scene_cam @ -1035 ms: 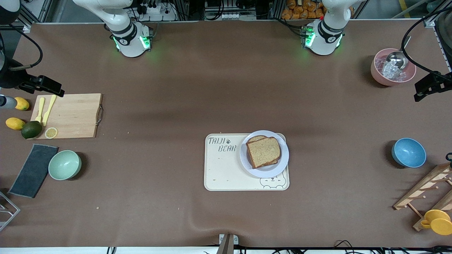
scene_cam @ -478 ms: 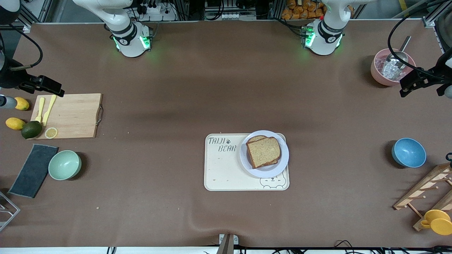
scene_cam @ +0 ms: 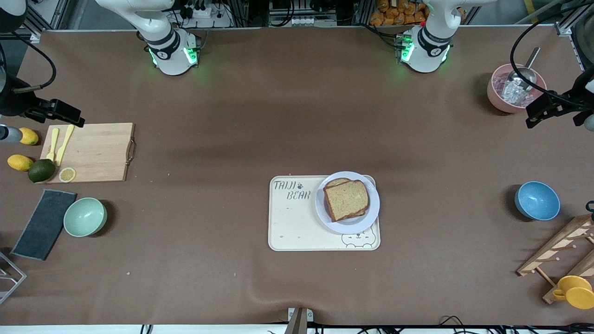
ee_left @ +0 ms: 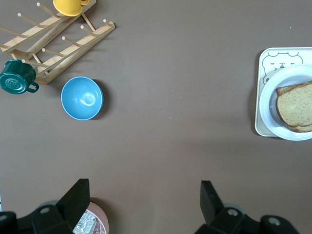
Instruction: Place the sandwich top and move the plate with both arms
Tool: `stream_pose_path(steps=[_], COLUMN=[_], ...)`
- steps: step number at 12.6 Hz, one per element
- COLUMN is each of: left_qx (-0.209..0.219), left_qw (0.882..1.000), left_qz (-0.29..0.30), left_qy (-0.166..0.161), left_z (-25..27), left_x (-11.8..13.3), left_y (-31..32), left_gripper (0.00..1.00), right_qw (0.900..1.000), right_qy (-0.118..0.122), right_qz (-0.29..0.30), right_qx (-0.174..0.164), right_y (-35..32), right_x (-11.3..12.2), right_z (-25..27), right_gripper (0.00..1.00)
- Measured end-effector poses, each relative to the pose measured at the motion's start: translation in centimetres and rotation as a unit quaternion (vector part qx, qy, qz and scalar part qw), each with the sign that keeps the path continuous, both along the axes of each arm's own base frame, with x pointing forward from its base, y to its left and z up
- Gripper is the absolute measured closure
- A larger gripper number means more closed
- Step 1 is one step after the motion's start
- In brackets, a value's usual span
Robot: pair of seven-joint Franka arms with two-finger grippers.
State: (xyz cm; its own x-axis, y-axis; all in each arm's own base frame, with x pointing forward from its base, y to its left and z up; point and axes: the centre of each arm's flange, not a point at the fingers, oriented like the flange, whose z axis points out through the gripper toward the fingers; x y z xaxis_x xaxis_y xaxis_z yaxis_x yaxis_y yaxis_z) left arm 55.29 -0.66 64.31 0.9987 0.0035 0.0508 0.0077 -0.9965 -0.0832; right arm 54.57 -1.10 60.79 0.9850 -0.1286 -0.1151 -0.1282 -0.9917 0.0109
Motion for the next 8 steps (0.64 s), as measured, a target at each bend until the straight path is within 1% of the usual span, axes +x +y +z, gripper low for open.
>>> stream_pose_path(steps=[2, 8], left_qx=[0.000, -0.011], left_qw=[1.000, 1.000], left_qz=[0.001, -0.002], left_qy=[0.000, 0.005], left_z=[-0.1, -0.7], left_x=[0.0, 0.2], left_y=[0.1, -2.0], left_gripper=[0.00, 0.00], right_qw=[1.000, 1.000], right_qy=[0.000, 0.000], right_qz=[0.000, 0.000], right_qx=[0.000, 0.000], right_y=[0.0, 0.0], right_x=[0.0, 0.0], right_z=[0.0, 0.0], right_gripper=[0.00, 0.00])
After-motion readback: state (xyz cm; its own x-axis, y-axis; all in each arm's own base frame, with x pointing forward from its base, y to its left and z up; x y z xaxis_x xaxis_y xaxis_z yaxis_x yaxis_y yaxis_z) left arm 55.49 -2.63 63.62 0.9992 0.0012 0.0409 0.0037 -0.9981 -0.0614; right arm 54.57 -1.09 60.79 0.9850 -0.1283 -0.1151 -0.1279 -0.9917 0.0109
